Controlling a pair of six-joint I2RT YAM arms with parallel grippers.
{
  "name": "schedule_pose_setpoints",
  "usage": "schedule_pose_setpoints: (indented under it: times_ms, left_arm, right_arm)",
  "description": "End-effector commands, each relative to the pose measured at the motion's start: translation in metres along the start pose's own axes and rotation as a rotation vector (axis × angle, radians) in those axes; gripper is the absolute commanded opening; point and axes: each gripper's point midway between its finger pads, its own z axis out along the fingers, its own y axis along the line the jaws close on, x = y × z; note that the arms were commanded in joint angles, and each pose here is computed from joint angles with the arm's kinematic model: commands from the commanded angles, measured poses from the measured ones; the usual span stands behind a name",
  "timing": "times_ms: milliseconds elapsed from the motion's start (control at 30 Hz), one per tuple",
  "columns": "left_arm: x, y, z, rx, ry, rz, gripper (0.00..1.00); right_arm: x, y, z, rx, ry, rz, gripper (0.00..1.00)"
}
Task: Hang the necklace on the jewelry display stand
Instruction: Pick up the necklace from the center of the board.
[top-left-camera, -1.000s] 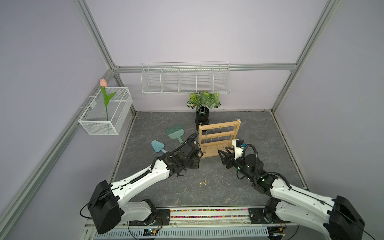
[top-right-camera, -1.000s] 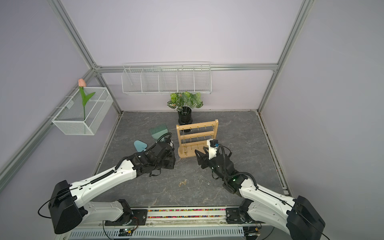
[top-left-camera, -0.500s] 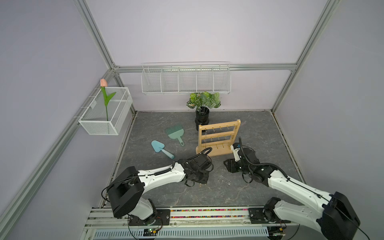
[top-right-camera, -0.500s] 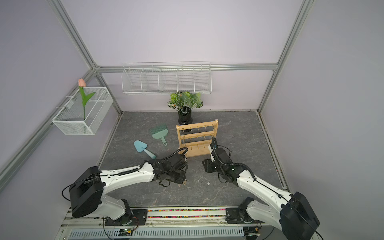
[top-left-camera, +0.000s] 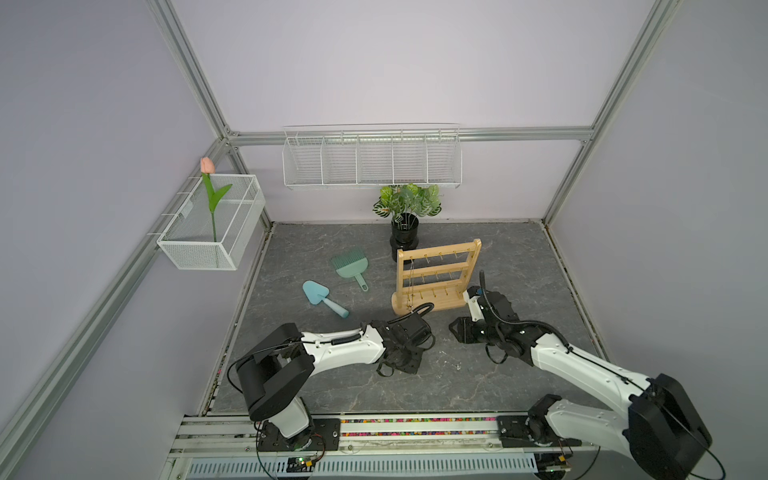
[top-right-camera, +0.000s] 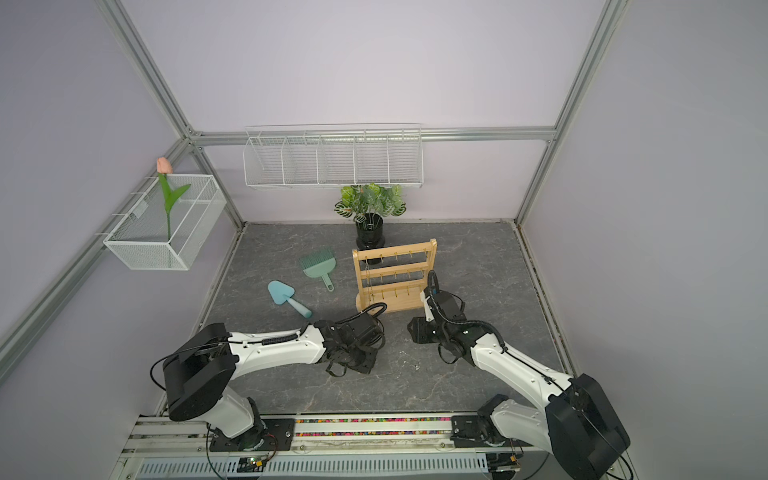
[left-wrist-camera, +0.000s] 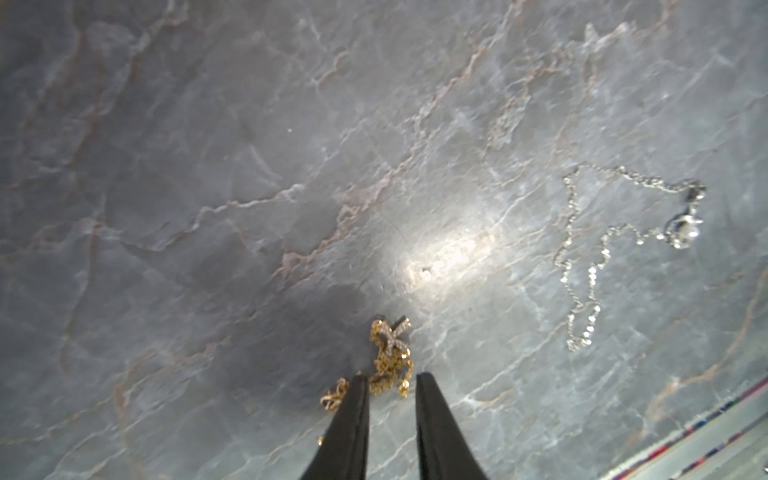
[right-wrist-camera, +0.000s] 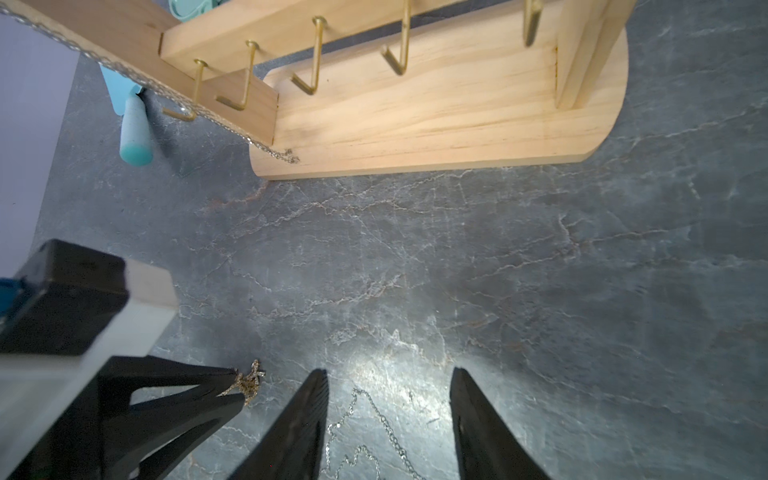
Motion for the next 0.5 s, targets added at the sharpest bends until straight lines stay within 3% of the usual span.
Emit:
schedule_pose_setpoints:
  times_ms: [0, 467]
  left_arm:
    - [-0.016, -0.006, -0.002, -0.011, -0.047, 0.022, 0.23]
    - [0.005, 0.003, 0.005, -0.100, 0.009, 0.073, 0.19]
  right_arm:
    - [-0.002, 0.003, 0.001, -0.028, -0.007, 0.008, 0.50]
    - [-0.008, 0.004, -0.005, -0.036, -0.033, 0.006, 0.50]
